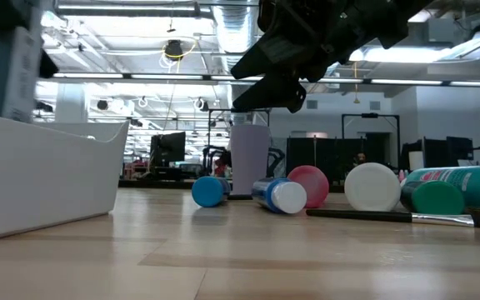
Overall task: Pick & Place Paint Supplies
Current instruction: Put the black paint bottle into the white bin
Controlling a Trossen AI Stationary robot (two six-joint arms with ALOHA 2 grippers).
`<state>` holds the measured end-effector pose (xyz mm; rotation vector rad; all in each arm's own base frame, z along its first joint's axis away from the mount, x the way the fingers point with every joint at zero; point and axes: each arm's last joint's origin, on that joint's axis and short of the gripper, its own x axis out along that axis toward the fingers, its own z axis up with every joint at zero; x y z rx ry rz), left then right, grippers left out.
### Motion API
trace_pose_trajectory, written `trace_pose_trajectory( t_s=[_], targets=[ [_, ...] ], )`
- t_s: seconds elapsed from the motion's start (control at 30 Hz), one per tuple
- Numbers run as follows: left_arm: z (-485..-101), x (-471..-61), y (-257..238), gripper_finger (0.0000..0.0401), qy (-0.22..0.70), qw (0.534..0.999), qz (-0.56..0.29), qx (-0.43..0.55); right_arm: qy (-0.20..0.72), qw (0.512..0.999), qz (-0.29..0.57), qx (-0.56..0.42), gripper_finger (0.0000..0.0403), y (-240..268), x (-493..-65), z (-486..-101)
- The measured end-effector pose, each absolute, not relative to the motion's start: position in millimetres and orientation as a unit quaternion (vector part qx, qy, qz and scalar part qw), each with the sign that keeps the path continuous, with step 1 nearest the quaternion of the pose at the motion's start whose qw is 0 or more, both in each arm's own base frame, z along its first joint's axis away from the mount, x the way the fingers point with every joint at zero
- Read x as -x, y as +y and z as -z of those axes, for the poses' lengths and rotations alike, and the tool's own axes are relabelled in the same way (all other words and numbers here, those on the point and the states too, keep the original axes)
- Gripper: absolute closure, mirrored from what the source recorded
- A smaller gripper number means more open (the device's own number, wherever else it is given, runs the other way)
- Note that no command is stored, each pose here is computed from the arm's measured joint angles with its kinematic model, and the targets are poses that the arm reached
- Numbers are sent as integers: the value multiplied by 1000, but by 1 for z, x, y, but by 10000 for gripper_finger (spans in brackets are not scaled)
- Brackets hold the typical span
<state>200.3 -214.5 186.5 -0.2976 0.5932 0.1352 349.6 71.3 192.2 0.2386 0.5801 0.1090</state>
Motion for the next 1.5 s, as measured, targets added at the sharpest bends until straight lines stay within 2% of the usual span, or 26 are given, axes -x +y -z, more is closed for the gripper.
trace_pose_trajectory(
  t_s=[0.5,0.9,1.5],
  targets=[
    [-190,-196,-234,216,283,945,-24,164,290,948,-48,-117,124,69,-351,-189],
    [-181,-206,-248,211,293,946,-21,136,288,949,-48,-118,124,69,-351,-189],
    [-181,-205,-250,111,323,930,0,177,287,949,-49,-118,124,69,-351,-190]
  ],
)
